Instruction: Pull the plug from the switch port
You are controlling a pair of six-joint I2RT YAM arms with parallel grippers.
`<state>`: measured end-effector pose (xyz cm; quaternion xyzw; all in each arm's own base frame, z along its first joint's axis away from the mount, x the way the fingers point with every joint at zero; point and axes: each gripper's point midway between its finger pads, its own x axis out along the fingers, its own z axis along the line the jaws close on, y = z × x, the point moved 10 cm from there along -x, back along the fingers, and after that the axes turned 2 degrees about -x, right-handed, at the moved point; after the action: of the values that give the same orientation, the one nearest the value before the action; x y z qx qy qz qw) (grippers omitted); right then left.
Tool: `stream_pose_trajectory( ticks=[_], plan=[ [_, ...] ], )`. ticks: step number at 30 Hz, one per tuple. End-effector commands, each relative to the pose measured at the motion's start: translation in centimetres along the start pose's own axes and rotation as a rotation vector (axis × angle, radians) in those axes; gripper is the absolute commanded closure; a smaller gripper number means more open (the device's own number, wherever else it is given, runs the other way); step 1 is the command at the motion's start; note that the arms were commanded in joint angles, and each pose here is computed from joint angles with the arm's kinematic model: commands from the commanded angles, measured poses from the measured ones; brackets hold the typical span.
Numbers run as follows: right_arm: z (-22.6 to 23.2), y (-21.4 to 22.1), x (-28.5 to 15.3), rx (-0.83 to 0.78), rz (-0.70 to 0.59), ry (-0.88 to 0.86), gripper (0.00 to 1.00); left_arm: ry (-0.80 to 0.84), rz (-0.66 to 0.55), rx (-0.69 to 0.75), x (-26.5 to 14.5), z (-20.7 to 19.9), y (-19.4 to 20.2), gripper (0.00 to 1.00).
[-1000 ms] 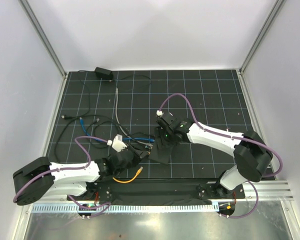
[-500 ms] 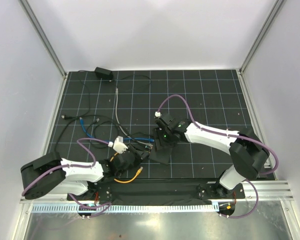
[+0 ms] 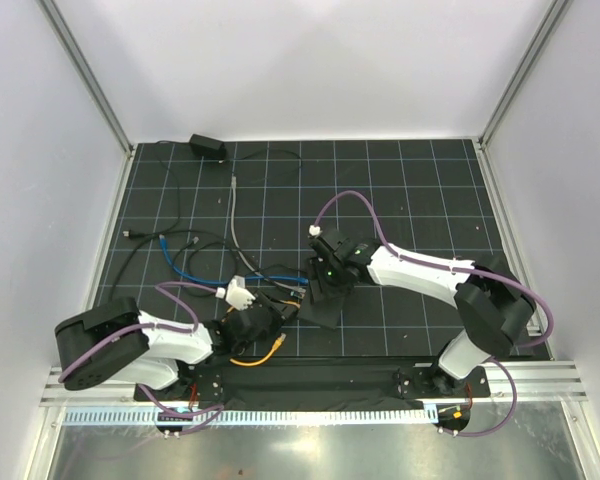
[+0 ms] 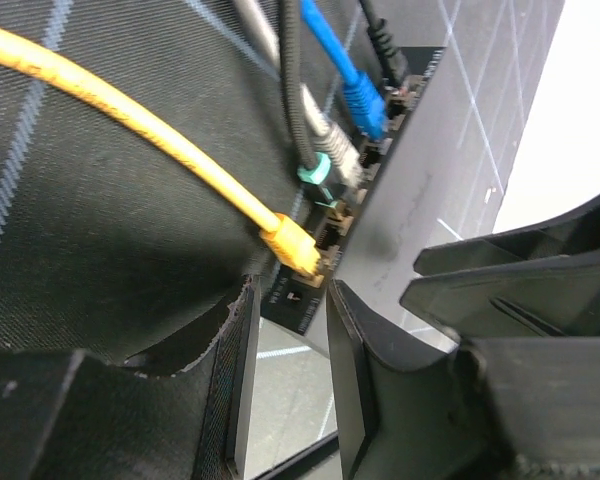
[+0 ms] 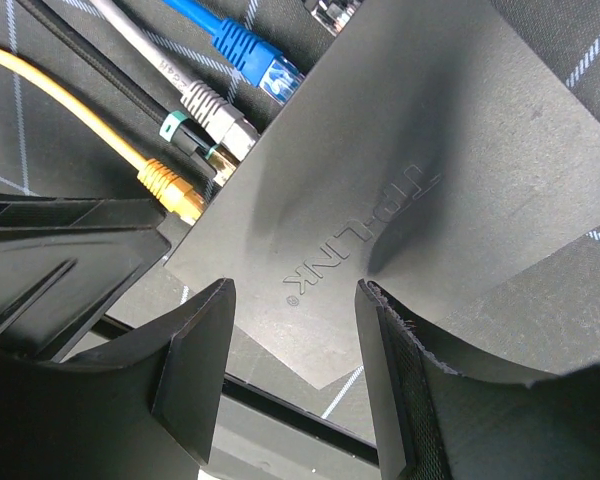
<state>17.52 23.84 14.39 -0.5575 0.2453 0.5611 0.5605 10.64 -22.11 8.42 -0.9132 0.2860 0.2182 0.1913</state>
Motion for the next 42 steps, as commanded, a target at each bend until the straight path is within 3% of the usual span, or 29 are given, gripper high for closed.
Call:
stream_pose_trajectory(
  ticks=[1,25,42],
  plan=[
    [0.1,-0.4,0.1,-0.001,-0.013,-0.014,0.41,0.027,-0.027,-0.034,0.4,-0.4,0.0,0.63],
    [0.1,-0.4,-0.1,-0.003,-0.016,-0.018,0.41,-0.047,-0.051,-0.154,1.3,1.0,0.1,0.61],
    [0.1,-0.3,-0.1,-0.008,-0.010,-0.018,0.41,-0.116,-0.029,-0.217,2.0,2.1,0.8,0.68]
  ],
)
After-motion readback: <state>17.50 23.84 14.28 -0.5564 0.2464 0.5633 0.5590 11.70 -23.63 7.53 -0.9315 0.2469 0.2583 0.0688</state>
